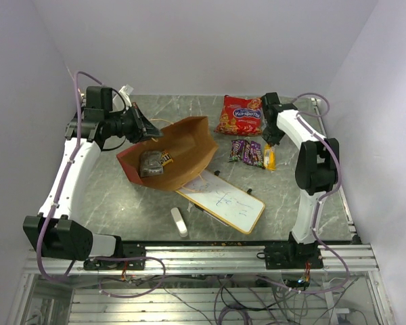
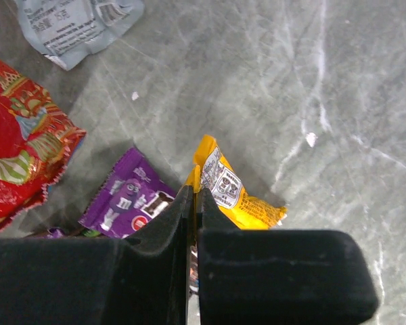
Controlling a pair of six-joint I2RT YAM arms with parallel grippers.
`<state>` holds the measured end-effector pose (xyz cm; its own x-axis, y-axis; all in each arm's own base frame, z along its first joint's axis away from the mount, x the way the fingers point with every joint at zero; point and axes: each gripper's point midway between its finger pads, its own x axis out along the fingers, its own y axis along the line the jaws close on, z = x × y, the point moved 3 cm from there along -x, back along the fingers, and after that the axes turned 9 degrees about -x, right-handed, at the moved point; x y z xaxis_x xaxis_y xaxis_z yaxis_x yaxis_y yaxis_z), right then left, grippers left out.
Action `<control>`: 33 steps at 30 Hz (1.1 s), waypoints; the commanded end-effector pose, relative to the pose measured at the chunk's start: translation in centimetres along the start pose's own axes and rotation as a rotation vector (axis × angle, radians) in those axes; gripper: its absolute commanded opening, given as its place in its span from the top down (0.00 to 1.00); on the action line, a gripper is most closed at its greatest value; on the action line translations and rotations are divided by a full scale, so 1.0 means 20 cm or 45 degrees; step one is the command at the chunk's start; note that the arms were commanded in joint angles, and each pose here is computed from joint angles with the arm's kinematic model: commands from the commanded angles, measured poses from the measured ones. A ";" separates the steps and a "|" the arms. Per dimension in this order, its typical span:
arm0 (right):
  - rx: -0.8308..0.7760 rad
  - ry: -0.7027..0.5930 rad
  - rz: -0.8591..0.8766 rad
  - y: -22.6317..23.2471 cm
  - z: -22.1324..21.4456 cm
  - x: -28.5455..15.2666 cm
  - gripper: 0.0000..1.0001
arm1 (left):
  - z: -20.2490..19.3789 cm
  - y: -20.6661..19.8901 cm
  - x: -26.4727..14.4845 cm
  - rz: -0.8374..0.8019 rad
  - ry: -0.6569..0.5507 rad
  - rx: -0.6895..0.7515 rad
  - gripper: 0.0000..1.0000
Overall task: Take the snacks out of the paper bag
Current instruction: Place the snack at the center of the board.
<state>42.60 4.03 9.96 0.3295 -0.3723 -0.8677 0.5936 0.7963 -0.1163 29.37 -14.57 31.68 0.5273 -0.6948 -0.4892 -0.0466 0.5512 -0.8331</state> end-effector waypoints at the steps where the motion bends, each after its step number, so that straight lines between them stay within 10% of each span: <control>1: 0.017 0.015 0.034 0.06 0.03 0.06 1.00 | -0.04 -0.05 0.00 -0.056 0.082 0.065 0.93; 8: 0.020 0.033 0.029 0.09 0.01 0.12 1.00 | 0.00 -0.11 0.01 -0.130 0.034 0.053 0.93; 21: 0.017 -0.037 0.178 0.09 0.10 -0.07 0.47 | 0.04 -0.11 0.00 -0.078 -0.028 0.083 0.93; 33: -0.483 -0.419 1.073 0.43 -0.01 -0.61 0.39 | 0.24 -0.20 0.01 -0.088 -0.196 0.300 0.93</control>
<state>43.24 8.58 16.79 0.6648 -0.0084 -0.7470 0.2466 0.9463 0.2089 31.81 -14.63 34.41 0.5992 -0.6707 -0.4372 0.0579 0.5809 -0.8119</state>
